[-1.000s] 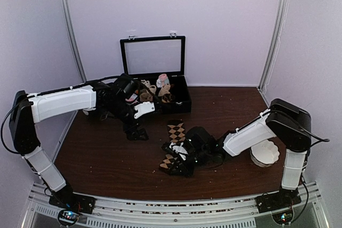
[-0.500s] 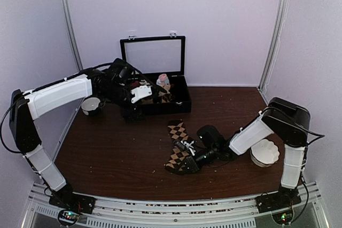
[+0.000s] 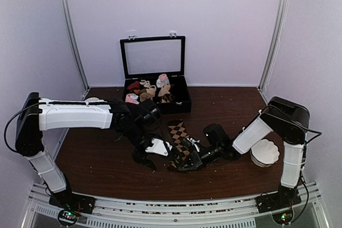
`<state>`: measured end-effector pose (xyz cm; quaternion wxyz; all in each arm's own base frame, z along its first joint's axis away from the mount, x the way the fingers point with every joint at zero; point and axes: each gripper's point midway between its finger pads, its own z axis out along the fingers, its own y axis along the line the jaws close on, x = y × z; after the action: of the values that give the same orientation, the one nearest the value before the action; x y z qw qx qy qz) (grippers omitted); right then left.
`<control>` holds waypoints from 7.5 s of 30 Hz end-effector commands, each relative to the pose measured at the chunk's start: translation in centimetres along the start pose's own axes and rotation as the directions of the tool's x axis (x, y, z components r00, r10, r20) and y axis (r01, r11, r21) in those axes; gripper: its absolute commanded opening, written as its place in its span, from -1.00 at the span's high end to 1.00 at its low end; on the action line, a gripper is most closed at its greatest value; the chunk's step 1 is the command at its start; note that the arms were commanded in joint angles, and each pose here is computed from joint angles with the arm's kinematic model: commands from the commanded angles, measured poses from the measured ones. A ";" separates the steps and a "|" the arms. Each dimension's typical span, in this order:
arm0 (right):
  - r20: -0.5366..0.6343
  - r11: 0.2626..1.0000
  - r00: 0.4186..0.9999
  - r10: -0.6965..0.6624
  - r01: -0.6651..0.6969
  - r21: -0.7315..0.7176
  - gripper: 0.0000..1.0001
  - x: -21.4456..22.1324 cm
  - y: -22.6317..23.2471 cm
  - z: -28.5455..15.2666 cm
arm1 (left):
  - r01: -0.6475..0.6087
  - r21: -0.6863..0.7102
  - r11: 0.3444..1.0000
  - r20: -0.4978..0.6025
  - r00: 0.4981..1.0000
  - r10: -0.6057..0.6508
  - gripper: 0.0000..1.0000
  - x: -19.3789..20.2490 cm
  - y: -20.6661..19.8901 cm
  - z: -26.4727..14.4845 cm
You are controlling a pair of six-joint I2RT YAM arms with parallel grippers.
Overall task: Roll the socks
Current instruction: Roll the sock at the center of the board.
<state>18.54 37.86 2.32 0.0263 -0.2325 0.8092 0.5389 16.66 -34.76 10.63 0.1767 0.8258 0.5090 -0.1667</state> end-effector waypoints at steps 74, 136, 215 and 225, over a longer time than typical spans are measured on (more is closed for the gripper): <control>0.018 0.967 0.968 0.251 -0.251 0.043 1.00 2.8 -4.0 -0.8 | 0.001 -0.010 1.000 -0.157 0.988 -0.003 0.51 1.7 2.7 10.9; -0.080 0.319 0.449 -0.890 0.738 0.595 -0.10 4.8 7.3 -5.5 | 0.631 0.523 0.574 -0.403 0.776 -0.485 1.00 3.7 -0.4 12.1; -0.136 0.962 0.973 0.184 -0.150 0.227 1.00 4.7 -5.5 0.5 | 0.104 0.100 0.990 -0.197 0.977 -0.083 0.25 3.1 2.8 9.9; -0.146 0.952 0.968 0.202 -0.159 0.263 1.00 5.0 -6.3 0.5 | 0.118 0.212 0.970 -0.111 0.989 -0.096 0.29 -0.2 0.1 5.0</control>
<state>18.98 38.88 1.89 0.0248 -0.2603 0.8211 0.5073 17.34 -37.41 3.28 0.0444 0.8185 0.5494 -0.1619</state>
